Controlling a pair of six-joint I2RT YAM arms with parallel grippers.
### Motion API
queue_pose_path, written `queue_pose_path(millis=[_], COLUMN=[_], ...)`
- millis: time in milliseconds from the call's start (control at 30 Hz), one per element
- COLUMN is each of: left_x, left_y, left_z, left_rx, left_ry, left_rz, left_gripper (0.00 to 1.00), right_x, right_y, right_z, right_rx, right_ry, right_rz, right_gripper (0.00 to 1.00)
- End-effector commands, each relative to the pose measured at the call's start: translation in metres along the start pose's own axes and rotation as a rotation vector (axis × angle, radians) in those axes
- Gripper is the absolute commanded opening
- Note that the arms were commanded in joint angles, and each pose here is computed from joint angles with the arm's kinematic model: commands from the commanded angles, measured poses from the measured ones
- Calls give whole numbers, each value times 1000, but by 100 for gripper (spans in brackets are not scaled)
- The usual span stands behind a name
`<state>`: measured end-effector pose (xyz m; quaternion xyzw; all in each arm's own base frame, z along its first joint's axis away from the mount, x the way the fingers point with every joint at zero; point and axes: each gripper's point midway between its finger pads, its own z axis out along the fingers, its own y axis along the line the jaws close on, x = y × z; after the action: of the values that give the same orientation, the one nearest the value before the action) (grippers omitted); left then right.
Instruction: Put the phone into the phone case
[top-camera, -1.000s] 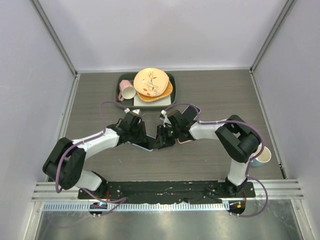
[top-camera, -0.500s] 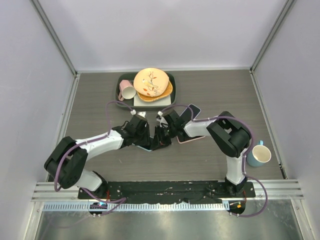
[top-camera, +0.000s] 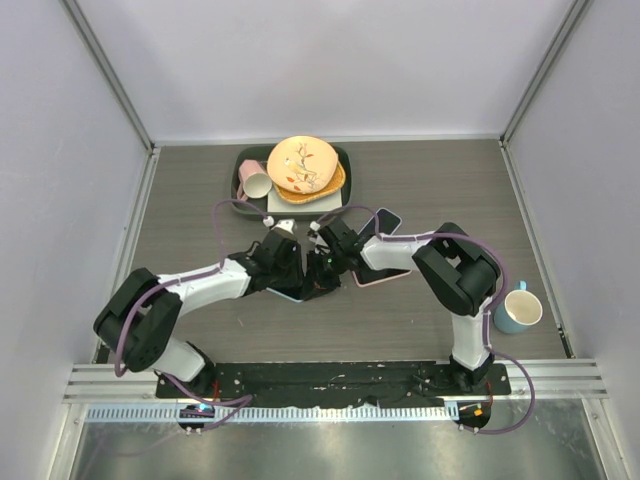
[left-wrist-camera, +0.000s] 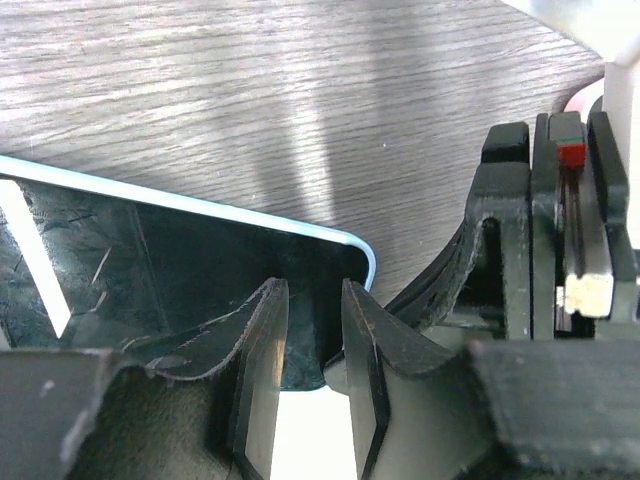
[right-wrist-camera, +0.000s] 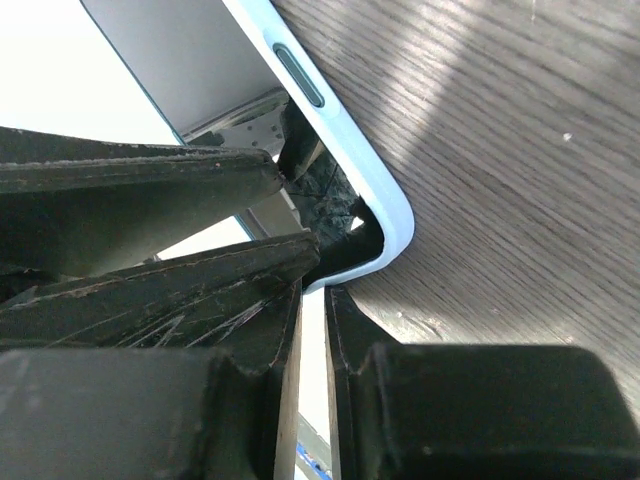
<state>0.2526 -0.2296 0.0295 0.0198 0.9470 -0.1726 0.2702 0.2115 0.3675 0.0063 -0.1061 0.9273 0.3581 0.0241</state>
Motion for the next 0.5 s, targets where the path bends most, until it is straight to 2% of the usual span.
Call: queue_pose_path(millis=[0, 200, 467], left_x=[59, 7, -63], left_y=[34, 19, 4], left_z=[3, -16, -56], left_rx=[-117, -77, 49], left_ry=[190, 7, -255], left_rz=[9, -21, -96], left_gripper=[35, 42, 48], right_x=[14, -10, -34], right_y=[-100, -54, -23], right_z=[15, -12, -59], right_rx=[390, 200, 79], right_ry=[-43, -172, -302], right_rz=[-74, -85, -110], right_gripper=[13, 18, 27])
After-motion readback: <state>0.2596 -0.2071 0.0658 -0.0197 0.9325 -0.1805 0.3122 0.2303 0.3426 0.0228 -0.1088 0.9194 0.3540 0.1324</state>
